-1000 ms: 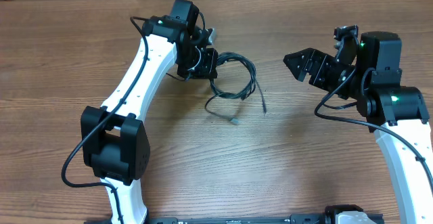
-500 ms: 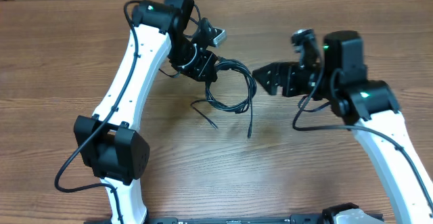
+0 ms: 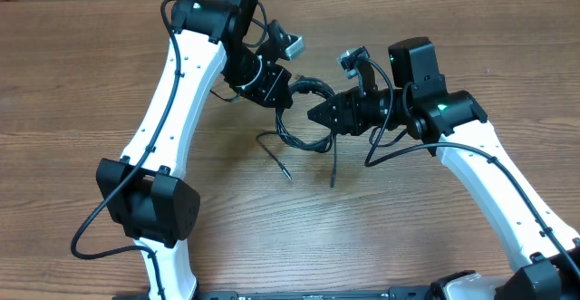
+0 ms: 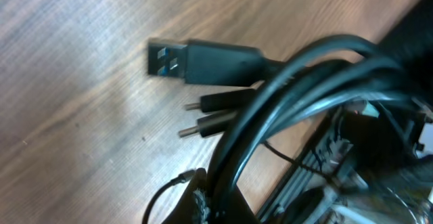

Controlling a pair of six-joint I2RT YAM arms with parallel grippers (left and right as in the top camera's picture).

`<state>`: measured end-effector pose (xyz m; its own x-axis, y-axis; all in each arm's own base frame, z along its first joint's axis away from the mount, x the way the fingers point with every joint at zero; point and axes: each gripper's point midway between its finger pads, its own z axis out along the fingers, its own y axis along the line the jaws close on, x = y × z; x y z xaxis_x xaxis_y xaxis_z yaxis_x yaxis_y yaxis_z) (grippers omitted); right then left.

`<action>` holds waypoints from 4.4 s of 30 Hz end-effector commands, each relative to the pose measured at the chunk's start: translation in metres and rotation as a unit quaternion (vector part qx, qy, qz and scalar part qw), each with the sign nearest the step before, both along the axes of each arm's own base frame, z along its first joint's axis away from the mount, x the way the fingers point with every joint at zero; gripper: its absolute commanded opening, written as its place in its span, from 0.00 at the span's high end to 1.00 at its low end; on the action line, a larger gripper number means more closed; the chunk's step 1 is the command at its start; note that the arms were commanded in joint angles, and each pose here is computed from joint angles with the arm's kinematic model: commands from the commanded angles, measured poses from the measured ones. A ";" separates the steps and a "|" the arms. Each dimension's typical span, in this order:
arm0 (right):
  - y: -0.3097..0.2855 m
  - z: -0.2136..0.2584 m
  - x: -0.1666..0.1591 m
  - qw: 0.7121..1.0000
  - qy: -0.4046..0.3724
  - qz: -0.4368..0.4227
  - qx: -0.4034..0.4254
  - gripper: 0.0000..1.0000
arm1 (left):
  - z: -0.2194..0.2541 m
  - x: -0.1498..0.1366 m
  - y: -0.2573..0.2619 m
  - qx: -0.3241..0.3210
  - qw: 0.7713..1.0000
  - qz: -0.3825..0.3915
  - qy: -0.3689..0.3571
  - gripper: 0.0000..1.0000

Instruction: Untangle cables

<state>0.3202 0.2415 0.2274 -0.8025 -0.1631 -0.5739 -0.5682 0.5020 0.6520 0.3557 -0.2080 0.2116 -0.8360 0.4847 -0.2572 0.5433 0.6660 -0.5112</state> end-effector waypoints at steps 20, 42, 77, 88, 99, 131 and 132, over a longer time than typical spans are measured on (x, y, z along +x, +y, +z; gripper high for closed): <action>-0.016 0.136 -0.060 0.941 -0.042 0.212 0.260 0.96 | -0.005 0.103 0.093 0.191 0.902 0.371 -0.108 0.96; -0.096 0.094 0.057 0.974 0.017 -0.153 0.165 0.09 | 0.030 0.033 -0.008 -0.101 0.993 0.011 -0.058 0.96; 0.009 0.015 0.100 0.903 0.222 -0.336 0.153 0.37 | -0.001 0.039 -0.031 0.035 0.922 0.371 0.107 0.96; 0.001 0.040 0.115 0.904 0.204 -0.312 0.207 0.44 | 0.005 0.028 -0.047 0.008 0.974 0.221 0.053 0.96; -0.041 0.044 0.113 0.909 0.232 -0.267 0.221 0.44 | -0.005 0.036 -0.026 0.060 0.970 0.234 0.016 0.96; -0.032 0.040 0.128 0.894 0.209 -0.332 0.217 0.45 | -0.005 0.011 -0.036 0.055 0.981 0.181 0.047 0.96; -0.033 0.037 0.128 0.893 0.210 -0.338 0.212 0.45 | -0.004 0.009 -0.038 0.048 0.984 0.166 0.044 0.96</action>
<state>0.4452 0.2117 0.2582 -0.8120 0.5767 -0.0899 0.1051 0.2959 0.9494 0.3738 -0.2342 0.1998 -0.9890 0.0961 -0.1120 0.1352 0.8949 -0.4253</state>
